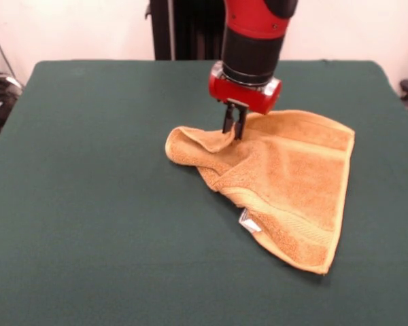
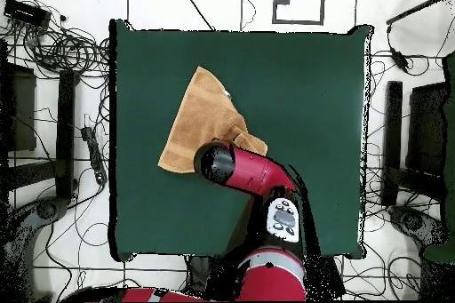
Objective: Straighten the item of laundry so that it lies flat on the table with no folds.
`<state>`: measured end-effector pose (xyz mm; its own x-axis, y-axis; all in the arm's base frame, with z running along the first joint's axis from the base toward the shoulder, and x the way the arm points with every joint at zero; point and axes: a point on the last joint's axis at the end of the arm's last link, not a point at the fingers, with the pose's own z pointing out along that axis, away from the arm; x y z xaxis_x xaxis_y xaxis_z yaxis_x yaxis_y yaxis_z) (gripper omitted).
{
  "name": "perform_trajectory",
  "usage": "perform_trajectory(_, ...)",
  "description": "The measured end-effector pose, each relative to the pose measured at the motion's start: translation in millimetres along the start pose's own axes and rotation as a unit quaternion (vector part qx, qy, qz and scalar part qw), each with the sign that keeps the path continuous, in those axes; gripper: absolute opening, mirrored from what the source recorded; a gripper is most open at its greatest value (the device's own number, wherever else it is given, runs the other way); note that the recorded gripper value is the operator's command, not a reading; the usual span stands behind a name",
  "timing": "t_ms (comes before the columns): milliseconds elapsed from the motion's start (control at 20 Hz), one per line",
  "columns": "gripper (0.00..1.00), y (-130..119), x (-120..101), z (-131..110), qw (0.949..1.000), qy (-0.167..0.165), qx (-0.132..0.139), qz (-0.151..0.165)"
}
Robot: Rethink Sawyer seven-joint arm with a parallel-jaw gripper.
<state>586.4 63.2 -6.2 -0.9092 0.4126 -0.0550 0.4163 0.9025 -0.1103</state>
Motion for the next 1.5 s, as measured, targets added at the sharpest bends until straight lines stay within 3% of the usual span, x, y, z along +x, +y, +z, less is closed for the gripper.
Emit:
perform_trajectory(450, 0.00, 20.7, 20.2, 0.2, 0.9987, -0.028, 0.018, -0.037)
perform_trajectory(850, 0.00, 10.7, 4.6, -1.1, 0.9980, -0.056, 0.013, -0.025)
perform_trajectory(1500, 0.00, -6.2, -4.7, -0.3, 0.9983, -0.056, 0.014, -0.009)
